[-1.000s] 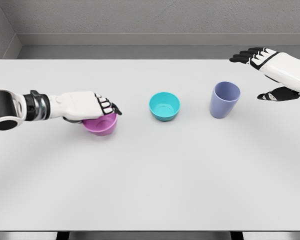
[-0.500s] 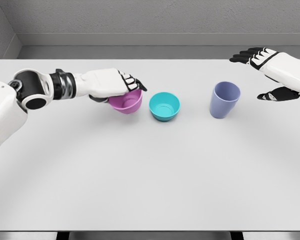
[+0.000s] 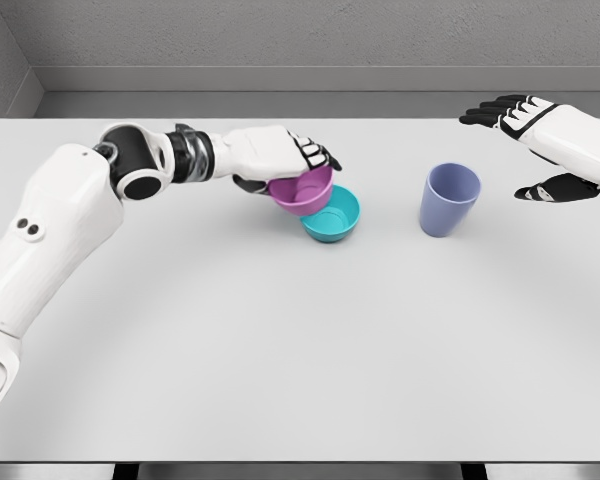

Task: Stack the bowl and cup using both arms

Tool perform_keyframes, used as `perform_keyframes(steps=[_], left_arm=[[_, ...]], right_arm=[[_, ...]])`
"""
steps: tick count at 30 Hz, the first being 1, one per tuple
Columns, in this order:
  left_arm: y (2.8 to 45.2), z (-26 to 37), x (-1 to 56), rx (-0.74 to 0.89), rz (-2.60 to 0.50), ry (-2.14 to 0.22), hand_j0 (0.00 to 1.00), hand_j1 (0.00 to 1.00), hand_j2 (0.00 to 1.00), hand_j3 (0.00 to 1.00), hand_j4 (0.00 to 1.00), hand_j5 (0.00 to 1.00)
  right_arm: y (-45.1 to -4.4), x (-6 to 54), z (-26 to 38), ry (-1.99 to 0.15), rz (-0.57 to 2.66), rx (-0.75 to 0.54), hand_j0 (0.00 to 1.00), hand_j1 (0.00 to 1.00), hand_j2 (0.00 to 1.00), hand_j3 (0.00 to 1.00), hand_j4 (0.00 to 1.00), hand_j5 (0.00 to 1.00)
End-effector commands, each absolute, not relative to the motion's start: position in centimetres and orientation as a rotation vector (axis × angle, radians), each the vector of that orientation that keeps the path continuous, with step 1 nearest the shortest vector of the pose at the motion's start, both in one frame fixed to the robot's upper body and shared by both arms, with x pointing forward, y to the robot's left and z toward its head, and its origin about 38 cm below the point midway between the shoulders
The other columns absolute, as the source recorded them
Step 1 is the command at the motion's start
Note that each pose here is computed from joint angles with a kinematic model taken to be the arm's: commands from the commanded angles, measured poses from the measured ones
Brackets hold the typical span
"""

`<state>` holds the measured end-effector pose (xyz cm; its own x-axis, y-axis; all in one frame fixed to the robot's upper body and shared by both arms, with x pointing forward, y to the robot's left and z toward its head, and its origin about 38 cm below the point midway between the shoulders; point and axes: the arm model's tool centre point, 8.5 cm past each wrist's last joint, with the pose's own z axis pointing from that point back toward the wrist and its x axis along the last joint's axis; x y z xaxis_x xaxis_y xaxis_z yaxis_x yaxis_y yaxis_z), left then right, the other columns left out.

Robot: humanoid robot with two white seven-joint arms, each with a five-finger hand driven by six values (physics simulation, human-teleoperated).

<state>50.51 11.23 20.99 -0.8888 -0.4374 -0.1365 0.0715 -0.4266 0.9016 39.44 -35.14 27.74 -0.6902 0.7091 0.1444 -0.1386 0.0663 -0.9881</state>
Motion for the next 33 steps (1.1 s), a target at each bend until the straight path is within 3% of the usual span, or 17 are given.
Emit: perform_keyframes(steps=[1, 17, 20, 23, 25, 28, 33], left_arm=[[10.1, 20.7, 50.5, 0.492, -2.361, -1.483, 0.57, 0.57, 0.57, 0.57, 0.57, 0.57], [7.9, 19.4, 50.5, 0.482, -2.404, -1.446, 0.60, 0.60, 0.60, 0.60, 0.60, 0.60], [7.6, 19.4, 50.5, 0.490, -2.414, -1.440, 0.67, 0.67, 0.67, 0.67, 0.67, 0.67], [7.6, 19.2, 50.4, 0.487, -2.420, -1.436, 0.88, 0.88, 0.88, 0.88, 0.88, 0.88], [7.6, 19.2, 50.4, 0.492, -2.425, -1.431, 0.95, 0.95, 0.95, 0.95, 0.95, 0.95], [7.6, 19.2, 50.4, 0.494, -2.426, -1.430, 1.00, 1.00, 1.00, 1.00, 1.00, 1.00], [7.6, 19.2, 50.4, 0.492, -2.425, -1.431, 1.00, 1.00, 1.00, 1.00, 1.00, 1.00]], right_arm=[[-35.1, 39.4, 27.8, -1.712, 1.691, -0.570, 1.00, 1.00, 1.00, 1.00, 1.00, 1.00], [-35.2, 39.4, 27.8, -1.711, 1.692, -0.571, 1.00, 1.00, 1.00, 1.00, 1.00, 1.00], [-35.2, 39.4, 27.8, -1.711, 1.692, -0.571, 1.00, 1.00, 1.00, 1.00, 1.00, 1.00], [-35.2, 39.4, 27.8, -1.711, 1.692, -0.571, 1.00, 1.00, 1.00, 1.00, 1.00, 1.00], [-35.2, 39.4, 27.8, -1.711, 1.692, -0.571, 1.00, 1.00, 1.00, 1.00, 1.00, 1.00], [-35.2, 39.4, 27.8, -1.711, 1.692, -0.571, 1.00, 1.00, 1.00, 1.00, 1.00, 1.00], [-35.2, 39.4, 27.8, -1.711, 1.692, -0.571, 1.00, 1.00, 1.00, 1.00, 1.00, 1.00]])
